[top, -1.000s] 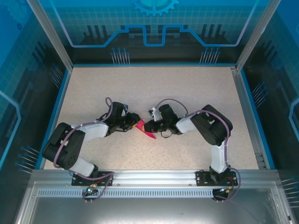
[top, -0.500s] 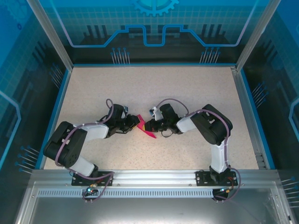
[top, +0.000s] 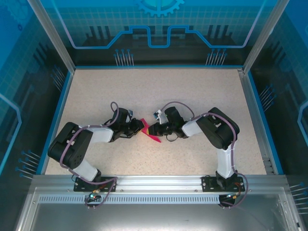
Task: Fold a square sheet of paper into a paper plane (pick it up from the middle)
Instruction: Fold the wing for the fifth time at the center of the table.
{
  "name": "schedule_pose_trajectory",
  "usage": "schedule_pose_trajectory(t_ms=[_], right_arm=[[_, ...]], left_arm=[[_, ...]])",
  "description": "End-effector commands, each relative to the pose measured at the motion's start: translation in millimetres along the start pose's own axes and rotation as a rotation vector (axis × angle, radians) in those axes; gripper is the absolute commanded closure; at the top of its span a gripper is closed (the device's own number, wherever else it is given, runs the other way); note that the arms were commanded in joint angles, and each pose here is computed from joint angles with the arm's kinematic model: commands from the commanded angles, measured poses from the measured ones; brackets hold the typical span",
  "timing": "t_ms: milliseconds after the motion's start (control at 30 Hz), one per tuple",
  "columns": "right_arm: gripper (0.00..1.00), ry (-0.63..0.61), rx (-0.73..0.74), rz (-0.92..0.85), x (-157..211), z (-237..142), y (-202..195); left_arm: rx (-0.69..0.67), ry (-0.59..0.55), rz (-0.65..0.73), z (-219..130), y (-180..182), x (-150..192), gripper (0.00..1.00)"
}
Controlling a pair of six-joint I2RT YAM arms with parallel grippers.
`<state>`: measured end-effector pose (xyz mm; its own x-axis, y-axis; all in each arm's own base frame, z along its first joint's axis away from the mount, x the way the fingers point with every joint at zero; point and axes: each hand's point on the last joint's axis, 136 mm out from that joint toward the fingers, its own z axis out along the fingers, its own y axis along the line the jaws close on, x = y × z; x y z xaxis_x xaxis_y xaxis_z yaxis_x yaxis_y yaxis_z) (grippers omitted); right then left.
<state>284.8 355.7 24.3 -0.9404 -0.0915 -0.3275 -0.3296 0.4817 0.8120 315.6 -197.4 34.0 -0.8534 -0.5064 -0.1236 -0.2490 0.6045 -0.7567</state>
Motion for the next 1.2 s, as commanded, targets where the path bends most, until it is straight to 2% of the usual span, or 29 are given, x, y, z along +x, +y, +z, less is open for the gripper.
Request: schedule_pose_trajectory(t_ms=[0, 300, 867, 1167], right_arm=[[0.84, 0.021, 0.059, 0.040, 8.0, -0.2, -23.6], [0.83, 0.029, 0.051, 0.013, 5.1, -4.2, -14.5], [0.74, 0.029, 0.064, -0.032, -0.1, -25.6, 3.0], [0.67, 0.030, 0.157, -0.200, 4.1, -44.7, 5.9]], left_arm=[[0.005, 0.018, 0.040, 4.2, 0.8, 3.3, 0.82], [0.005, 0.030, 0.037, 8.7, 3.1, 4.5, 0.83], [0.004, 0.032, 0.038, 10.1, 2.2, 3.6, 0.83], [0.002, 0.039, 0.029, 11.6, 0.5, 2.6, 0.83]])
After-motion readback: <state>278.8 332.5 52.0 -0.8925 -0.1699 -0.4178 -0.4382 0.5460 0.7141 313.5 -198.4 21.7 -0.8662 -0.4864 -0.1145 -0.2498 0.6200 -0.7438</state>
